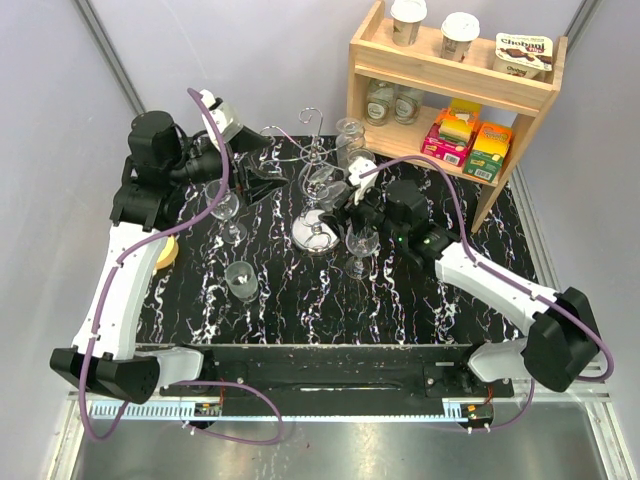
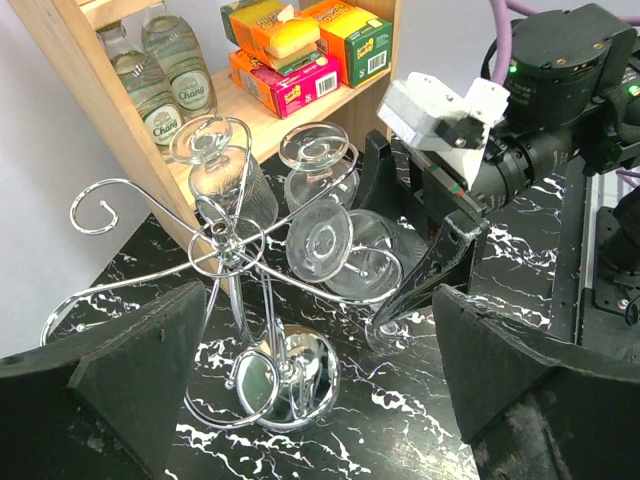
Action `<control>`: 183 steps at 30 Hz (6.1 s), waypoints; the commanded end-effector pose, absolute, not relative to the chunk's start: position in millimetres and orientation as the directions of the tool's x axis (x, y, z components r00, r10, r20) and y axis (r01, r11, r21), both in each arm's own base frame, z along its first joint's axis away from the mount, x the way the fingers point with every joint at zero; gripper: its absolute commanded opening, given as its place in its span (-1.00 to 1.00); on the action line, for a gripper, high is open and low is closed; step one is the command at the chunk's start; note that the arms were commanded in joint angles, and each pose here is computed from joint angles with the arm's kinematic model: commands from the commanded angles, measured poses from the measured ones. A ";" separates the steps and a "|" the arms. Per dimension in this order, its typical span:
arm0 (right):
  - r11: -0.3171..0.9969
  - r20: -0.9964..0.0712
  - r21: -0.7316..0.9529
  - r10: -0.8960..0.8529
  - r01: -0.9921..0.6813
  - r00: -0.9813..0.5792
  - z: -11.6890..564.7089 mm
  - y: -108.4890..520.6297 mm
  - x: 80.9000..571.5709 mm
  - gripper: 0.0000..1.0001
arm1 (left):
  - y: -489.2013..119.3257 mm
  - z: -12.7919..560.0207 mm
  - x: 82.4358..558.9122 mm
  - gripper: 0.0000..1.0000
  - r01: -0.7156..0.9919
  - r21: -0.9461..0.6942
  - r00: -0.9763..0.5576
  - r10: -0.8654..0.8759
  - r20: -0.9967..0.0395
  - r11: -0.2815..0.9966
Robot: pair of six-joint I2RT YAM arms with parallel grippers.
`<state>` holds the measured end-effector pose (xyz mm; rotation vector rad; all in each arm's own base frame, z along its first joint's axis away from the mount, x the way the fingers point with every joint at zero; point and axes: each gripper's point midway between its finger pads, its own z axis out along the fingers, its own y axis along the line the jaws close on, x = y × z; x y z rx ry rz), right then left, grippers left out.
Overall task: Place the wine glass upside down on the wine glass rack
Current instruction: Turn the wine glass upside down at the wine rack.
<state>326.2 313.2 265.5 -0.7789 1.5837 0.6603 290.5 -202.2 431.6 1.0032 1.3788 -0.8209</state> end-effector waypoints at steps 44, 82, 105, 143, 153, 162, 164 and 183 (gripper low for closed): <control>0.421 -0.962 -0.025 0.235 -0.907 0.136 322.9 347.5 302.8 -1.00 | -193.3 380.6 314.7 0.96 0.890 0.082 0.009 0.163 -0.987 0.448; 0.489 -0.981 0.022 0.178 -0.872 0.075 299.7 345.7 321.4 -1.00 | -254.0 417.3 395.2 0.65 0.795 0.040 -0.050 0.132 -0.990 0.605; 0.428 -0.973 0.040 0.220 -0.903 0.062 304.3 357.5 317.0 -1.00 | -266.3 387.6 398.5 -0.75 0.778 0.030 -0.099 0.170 -0.980 0.627; 0.309 -0.919 0.059 0.388 -0.949 0.070 318.9 353.0 285.2 -1.00 | -262.4 370.4 389.6 -1.00 0.764 0.057 -0.108 0.215 -0.971 0.642; 0.386 -0.921 0.059 0.377 -0.921 0.099 314.1 341.7 291.6 -1.00 | -249.3 375.4 389.6 -1.00 0.751 0.050 -0.110 0.199 -0.974 0.659; 0.431 -0.922 0.067 0.372 -0.900 0.109 308.5 334.8 297.2 -1.00 | -248.1 372.8 389.3 -1.00 0.755 0.053 -0.111 0.207 -0.972 0.654; 0.423 -0.922 0.058 0.370 -0.904 0.114 309.4 334.8 294.0 -1.00 | -247.9 372.9 389.1 -1.00 0.755 0.054 -0.111 0.209 -0.972 0.653; 0.355 -0.887 0.069 0.450 -0.932 0.106 317.5 337.0 283.8 -1.00 | -248.0 365.3 390.3 -1.00 0.756 0.051 -0.125 0.220 -0.967 0.653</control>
